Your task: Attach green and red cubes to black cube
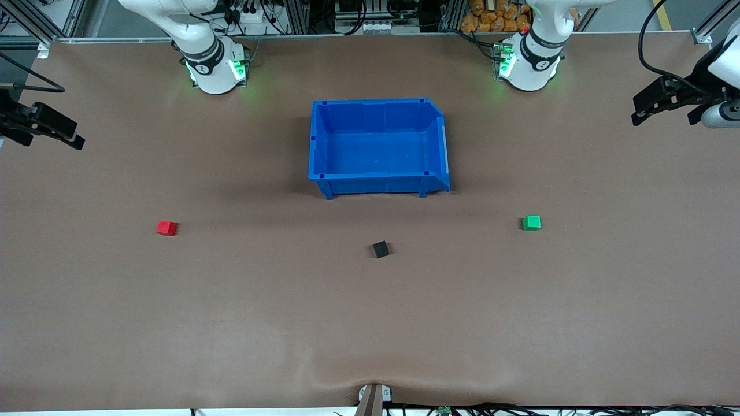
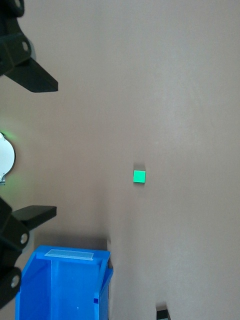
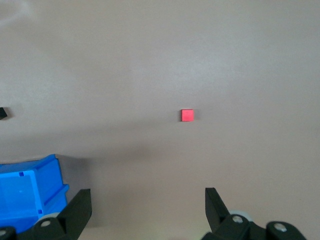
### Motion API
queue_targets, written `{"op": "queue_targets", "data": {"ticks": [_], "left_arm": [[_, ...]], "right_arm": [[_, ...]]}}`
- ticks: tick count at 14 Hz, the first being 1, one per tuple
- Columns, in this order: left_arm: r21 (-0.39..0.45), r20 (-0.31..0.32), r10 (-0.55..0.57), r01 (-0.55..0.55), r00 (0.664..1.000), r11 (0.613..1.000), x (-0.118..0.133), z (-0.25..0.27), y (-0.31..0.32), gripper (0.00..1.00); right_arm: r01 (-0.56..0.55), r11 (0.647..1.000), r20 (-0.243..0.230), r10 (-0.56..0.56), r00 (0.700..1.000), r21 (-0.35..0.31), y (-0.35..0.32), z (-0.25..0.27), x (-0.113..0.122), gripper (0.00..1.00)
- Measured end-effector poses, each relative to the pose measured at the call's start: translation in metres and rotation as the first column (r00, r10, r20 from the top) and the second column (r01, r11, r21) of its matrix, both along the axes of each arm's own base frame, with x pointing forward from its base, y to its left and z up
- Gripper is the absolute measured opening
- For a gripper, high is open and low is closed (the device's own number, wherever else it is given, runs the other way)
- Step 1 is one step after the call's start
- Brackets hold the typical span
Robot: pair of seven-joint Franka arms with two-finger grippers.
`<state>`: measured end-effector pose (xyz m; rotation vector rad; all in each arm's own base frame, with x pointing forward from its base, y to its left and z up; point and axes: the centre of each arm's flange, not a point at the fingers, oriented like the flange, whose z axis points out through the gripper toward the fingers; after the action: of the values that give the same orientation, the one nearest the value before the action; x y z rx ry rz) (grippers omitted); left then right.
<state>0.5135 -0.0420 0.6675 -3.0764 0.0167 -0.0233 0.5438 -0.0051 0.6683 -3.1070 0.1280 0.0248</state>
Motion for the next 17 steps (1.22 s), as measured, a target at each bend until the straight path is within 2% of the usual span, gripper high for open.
{"op": "queue_targets", "data": {"ticks": [4,8,12,17], "left_arm": [[0.002,-0.004,-0.019,0.019,1.0,1.0,-0.001,-0.001,-0.01,1.0],[0.002,-0.008,-0.02,0.02,1.0,1.0,0.0,-0.003,-0.01,1.0],[0.005,-0.048,-0.022,0.022,0.999,1.0,-0.002,-0.01,-0.012,1.0],[0.007,-0.062,-0.03,0.03,0.998,1.0,-0.002,-0.014,-0.016,1.0]], "right_arm": [[-0.032,0.999,-0.021,0.032,0.999,0.002,-0.008,-0.002,-0.003,1.0],[-0.034,0.999,-0.022,0.034,0.999,0.003,-0.009,-0.002,-0.003,1.0],[-0.036,0.999,-0.022,0.036,0.999,0.003,-0.009,-0.002,-0.003,1.0],[-0.034,0.999,-0.026,0.034,0.999,0.004,-0.01,-0.004,-0.003,1.0]]}}
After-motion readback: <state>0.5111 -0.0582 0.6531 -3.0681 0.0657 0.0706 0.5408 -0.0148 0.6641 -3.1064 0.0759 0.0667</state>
